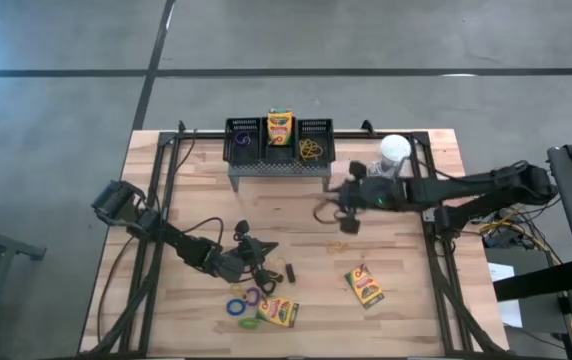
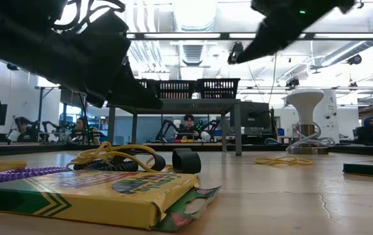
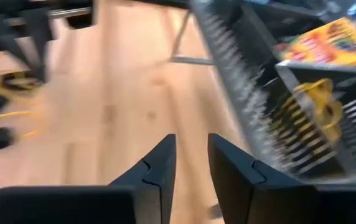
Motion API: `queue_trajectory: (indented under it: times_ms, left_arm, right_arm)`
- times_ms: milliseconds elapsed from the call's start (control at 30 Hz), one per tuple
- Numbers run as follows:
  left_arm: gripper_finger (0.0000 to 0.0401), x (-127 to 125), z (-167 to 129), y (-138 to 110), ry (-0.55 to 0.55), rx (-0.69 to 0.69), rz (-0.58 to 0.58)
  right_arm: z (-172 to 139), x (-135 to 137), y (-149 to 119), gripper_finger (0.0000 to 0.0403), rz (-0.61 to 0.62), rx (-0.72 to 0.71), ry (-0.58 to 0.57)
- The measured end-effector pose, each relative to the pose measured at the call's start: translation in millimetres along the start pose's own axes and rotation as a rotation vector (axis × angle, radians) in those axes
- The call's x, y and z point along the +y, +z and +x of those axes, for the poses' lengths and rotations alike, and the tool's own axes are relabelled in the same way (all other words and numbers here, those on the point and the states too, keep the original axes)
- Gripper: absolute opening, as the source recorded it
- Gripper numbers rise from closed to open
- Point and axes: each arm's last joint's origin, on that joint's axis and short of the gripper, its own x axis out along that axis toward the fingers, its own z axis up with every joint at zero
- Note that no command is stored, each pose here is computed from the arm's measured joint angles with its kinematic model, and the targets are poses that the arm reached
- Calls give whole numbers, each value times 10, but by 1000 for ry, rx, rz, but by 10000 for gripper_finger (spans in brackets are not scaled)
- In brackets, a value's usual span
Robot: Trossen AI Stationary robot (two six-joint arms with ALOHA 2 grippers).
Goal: Pick & Place Office Desk Supplies
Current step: Put the black rubber band into the right black basket on the shelf
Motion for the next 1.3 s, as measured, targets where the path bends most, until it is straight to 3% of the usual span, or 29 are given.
queue_trajectory:
  times_ms: [233,367,567,767,933,1133,1300]
  left_arm:
    - [8,-29,11,61,-8,-26,-28]
    - [8,-27,10,58,-8,-25,-23]
    - [8,-25,11,53,-6,-21,-14]
    - [8,-18,13,40,-1,-10,0]
    - [8,-2,26,37,7,-5,3]
    - [8,3,26,26,9,3,9]
    - [8,6,25,11,9,16,14]
  right_arm:
    - [-22,217,-486,90,97,91,82]
    - [89,270,-684,129,104,146,228]
    - [245,441,-818,193,-26,80,344]
    - [498,788,-865,211,-100,-73,441]
    - [837,1033,-737,212,-117,-130,500]
    - [1280,1206,-592,212,-21,-49,556]
    - [1463,1273,-554,208,-10,125,563]
